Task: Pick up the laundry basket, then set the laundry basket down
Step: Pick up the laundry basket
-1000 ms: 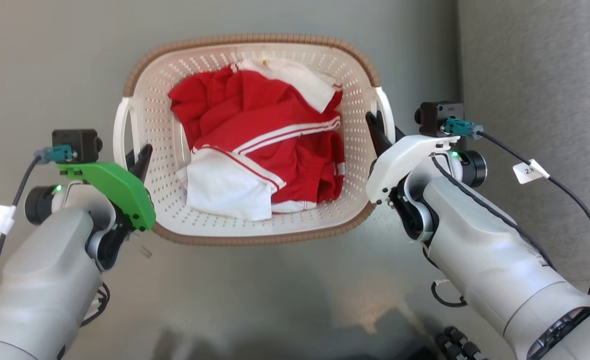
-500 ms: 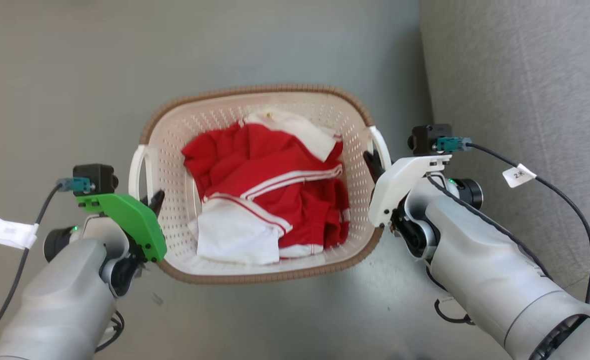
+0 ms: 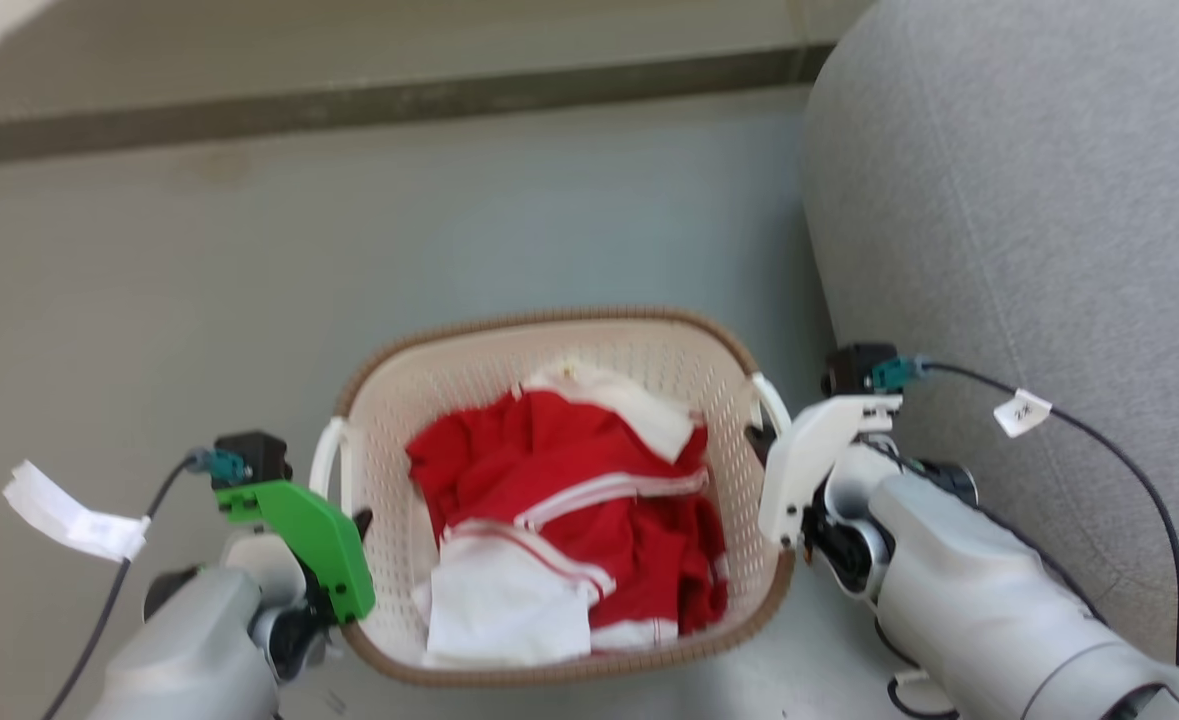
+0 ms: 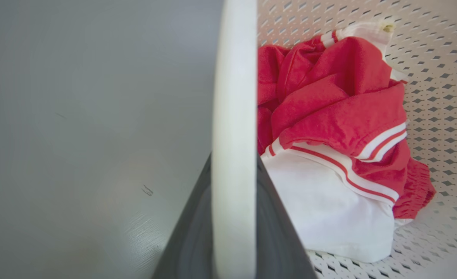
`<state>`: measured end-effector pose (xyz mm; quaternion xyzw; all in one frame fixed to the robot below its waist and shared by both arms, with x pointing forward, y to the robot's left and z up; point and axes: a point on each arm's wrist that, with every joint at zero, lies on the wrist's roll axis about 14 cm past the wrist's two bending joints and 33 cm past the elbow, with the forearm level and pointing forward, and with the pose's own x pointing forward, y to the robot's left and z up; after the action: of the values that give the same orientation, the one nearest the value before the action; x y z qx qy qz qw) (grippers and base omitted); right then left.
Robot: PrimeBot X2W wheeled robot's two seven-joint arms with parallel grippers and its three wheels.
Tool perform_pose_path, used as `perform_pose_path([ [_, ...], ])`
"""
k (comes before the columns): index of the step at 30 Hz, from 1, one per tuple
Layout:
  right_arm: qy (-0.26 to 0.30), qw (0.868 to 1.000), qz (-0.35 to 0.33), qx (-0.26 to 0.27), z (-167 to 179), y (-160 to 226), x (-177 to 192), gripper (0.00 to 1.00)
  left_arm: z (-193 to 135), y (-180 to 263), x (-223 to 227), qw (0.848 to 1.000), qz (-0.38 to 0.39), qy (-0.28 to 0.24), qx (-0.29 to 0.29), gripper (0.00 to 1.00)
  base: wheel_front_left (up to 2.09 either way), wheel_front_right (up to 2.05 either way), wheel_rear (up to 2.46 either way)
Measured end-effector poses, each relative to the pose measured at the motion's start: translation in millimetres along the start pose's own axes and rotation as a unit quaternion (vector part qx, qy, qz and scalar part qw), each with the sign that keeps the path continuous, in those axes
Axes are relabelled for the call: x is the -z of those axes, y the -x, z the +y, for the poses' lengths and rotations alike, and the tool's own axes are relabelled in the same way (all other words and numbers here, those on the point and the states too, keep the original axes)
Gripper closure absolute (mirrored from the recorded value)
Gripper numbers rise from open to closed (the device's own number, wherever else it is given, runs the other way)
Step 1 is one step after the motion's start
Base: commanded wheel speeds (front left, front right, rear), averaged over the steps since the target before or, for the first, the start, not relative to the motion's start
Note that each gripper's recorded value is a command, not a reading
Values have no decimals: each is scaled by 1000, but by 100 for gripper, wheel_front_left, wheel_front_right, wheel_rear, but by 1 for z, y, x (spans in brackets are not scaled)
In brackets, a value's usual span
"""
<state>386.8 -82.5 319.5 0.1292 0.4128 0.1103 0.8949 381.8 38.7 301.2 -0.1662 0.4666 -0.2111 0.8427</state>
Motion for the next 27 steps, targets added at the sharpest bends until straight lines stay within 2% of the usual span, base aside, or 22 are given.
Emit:
perform_pose_path([
  [5, 0, 1000, 13, -3, 3, 17, 11, 100, -7, 13, 12, 1000, 12, 5, -7, 100, 0, 0, 0],
  [12, 4, 1000, 8, -2, 6, 33, 5, 100, -18, 26, 7, 1000, 7, -10, -8, 100, 0, 0, 0],
  [27, 6, 1000, 23, -3, 6, 37, 9, 100, -21, 27, 14, 1000, 26, -1, -11, 100, 0, 0, 0],
])
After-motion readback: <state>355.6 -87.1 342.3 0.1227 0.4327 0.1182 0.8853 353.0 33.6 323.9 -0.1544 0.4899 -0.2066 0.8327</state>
